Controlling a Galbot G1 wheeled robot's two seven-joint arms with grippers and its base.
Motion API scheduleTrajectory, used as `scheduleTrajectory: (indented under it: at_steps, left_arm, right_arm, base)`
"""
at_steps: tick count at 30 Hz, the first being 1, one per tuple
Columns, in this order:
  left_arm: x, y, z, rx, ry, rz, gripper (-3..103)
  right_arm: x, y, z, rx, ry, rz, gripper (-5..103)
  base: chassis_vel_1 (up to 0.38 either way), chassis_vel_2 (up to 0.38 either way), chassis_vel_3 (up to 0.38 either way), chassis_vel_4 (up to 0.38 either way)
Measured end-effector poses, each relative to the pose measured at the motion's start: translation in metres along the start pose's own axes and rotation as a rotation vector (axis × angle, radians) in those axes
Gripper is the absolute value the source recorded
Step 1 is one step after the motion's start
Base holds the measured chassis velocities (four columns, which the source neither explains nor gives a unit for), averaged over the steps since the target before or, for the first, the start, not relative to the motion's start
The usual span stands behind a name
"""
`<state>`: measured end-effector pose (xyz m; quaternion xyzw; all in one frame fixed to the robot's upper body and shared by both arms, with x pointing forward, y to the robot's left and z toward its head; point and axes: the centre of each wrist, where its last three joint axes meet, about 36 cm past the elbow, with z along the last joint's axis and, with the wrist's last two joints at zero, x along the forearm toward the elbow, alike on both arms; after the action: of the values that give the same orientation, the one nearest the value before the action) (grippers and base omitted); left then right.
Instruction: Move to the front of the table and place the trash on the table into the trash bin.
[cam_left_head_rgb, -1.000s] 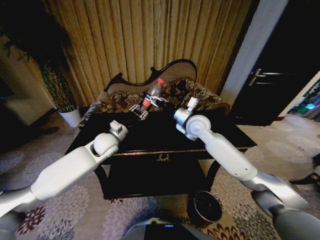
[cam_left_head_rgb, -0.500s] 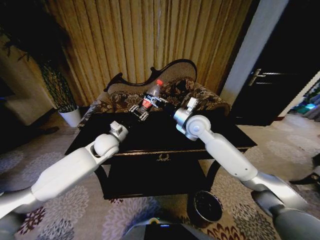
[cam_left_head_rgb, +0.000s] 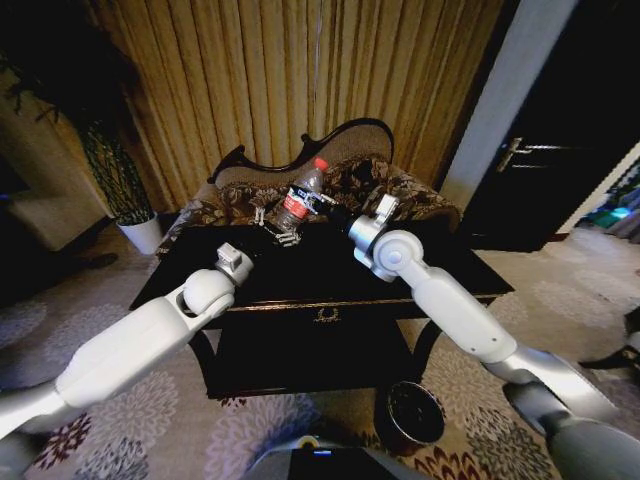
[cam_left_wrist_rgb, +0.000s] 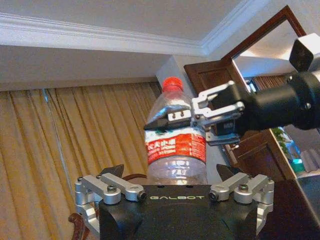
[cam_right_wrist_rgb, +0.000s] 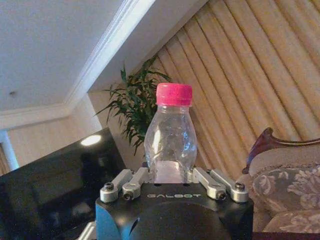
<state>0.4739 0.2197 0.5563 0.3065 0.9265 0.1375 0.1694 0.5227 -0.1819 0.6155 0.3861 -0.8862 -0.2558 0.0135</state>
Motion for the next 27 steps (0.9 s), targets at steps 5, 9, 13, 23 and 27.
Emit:
scheduleTrajectory:
  at_steps: [5,9,13,23,27]
  left_arm:
    - [0.004,0.002,-0.003,0.009,-0.003,-0.007,100]
    - [0.012,0.009,-0.010,0.021,-0.007,-0.037,100]
    - [0.031,0.021,-0.020,0.044,0.015,-0.104,100]
    - [0.091,0.077,-0.035,0.014,0.070,-0.342,100]
    - [0.112,0.091,-0.044,0.030,0.094,-0.416,100]
  right_arm:
    - [0.004,-0.007,0.002,0.027,-0.007,0.046,25]
    - [0.009,-0.034,0.006,0.175,-0.016,0.164,25]
    - [0.021,-0.055,0.004,0.272,-0.026,0.277,25]
    - [0.079,-0.085,-0.017,0.412,-0.054,0.481,25]
    - [0.099,-0.091,-0.019,0.457,-0.045,0.547,25]
  base:
    - [0.000,0.000,0.000,0.000]
    - [0.000,0.000,0.000,0.000]
    - [0.000,0.000,0.000,0.000]
    - [0.000,0.000,0.000,0.000]
    - [0.000,0.000,0.000,0.000]
